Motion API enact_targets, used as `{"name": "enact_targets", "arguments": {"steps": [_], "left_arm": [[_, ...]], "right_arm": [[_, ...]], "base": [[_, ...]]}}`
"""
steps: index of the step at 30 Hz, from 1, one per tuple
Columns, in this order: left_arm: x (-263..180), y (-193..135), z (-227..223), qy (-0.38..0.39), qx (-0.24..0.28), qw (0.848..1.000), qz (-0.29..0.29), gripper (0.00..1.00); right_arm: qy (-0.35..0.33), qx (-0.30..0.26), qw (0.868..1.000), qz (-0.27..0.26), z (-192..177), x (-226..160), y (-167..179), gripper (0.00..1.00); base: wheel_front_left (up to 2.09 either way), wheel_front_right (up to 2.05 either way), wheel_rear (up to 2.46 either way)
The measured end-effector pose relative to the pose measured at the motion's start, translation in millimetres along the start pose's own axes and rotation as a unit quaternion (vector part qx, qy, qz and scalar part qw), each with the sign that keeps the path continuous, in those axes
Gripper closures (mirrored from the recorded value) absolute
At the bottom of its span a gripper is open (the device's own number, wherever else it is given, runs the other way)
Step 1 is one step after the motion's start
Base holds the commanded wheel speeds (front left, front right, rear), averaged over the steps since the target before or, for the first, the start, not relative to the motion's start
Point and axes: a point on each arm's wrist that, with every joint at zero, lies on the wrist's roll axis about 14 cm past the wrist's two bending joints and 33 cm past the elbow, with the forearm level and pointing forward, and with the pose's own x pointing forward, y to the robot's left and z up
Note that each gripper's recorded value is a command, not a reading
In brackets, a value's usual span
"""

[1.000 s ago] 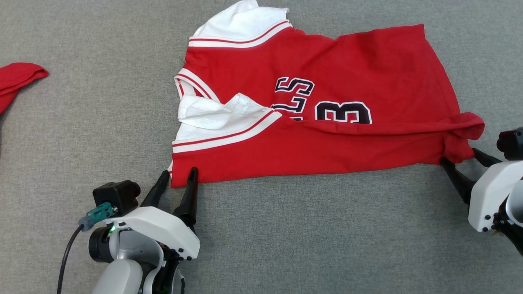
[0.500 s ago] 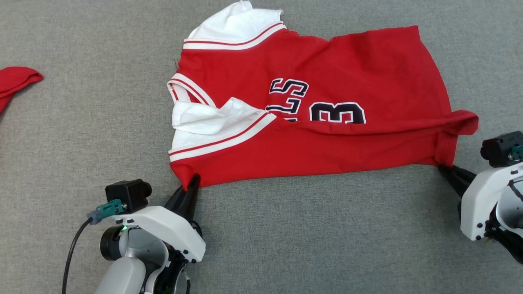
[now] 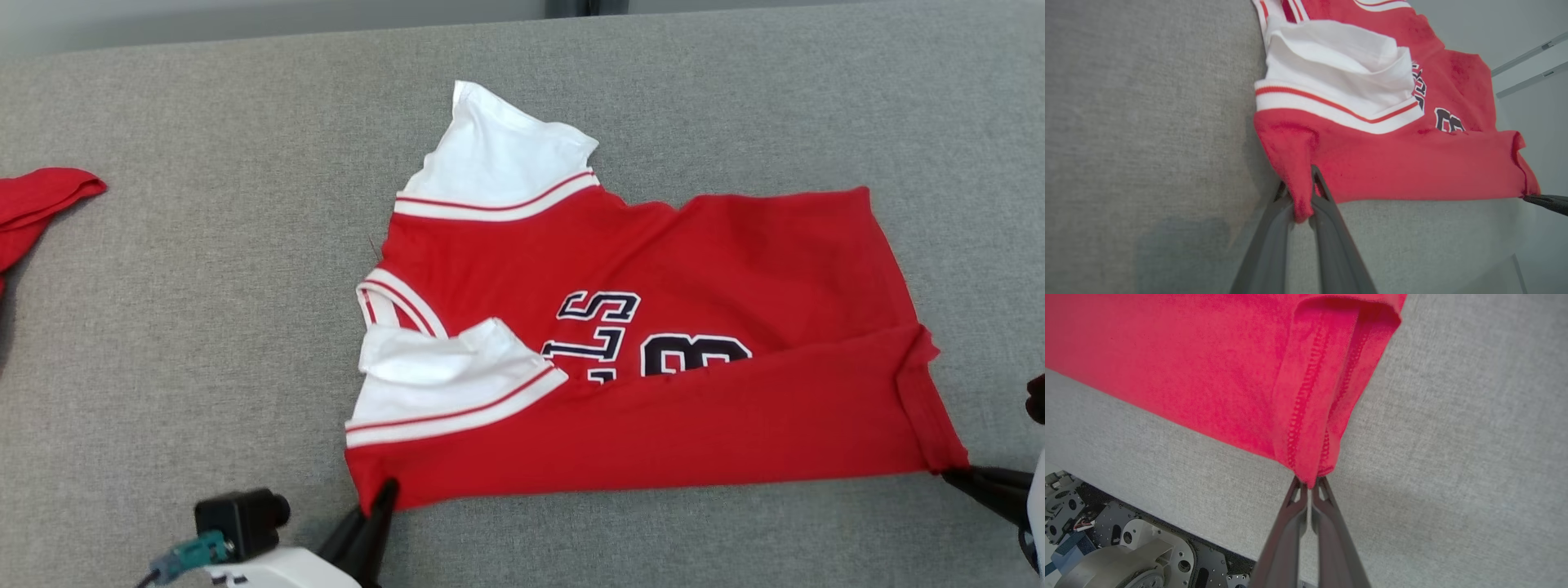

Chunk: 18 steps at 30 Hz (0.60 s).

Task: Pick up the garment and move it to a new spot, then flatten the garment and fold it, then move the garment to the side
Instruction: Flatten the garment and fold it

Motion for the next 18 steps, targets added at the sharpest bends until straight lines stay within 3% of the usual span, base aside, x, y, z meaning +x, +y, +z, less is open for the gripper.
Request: {"name": "enact_targets", "arguments": {"steps": [4, 5, 6, 7, 8, 15, 18], "left_arm": [[-11, -5, -33, 0.032, -0.033, 0.999, 0.009, 1.00], [-12, -7, -37, 0.034, -0.038, 0.999, 0.009, 0.86], [-13, -9, -41, 0.035, -0.039, 0.999, 0.009, 0.35], [-13, -9, -41, 0.035, -0.039, 0.999, 0.009, 0.00], [-14, -9, -39, 0.026, -0.038, 0.999, 0.013, 0.00], [-23, 9, 7, -0.032, 0.033, 0.998, 0.037, 0.00], [-19, 11, 48, -0.063, 0.086, 0.994, 0.030, 0.00]], "right_arm": [[0.037, 0.004, 0.999, -0.002, -23, -1, -3, 1.00], [0.047, 0.001, 0.999, -0.004, -29, -1, -4, 1.00], [0.047, -0.004, 0.999, -0.008, -30, -1, -6, 0.92], [0.047, -0.004, 0.999, -0.008, -30, -1, -6, 0.50], [0.045, -0.007, 0.999, -0.013, -30, -1, -8, 0.00], [-0.018, -0.023, 0.998, -0.047, 4, -20, -30, 0.00], [-0.065, -0.029, 0.996, -0.063, 37, -33, -42, 0.00]], "base": [[0.00, 0.00, 0.00], [0.00, 0.00, 0.00], [0.00, 0.00, 0.00], [0.00, 0.00, 0.00], [0.00, 0.00, 0.00], [0.00, 0.00, 0.00], [0.00, 0.00, 0.00]]}}
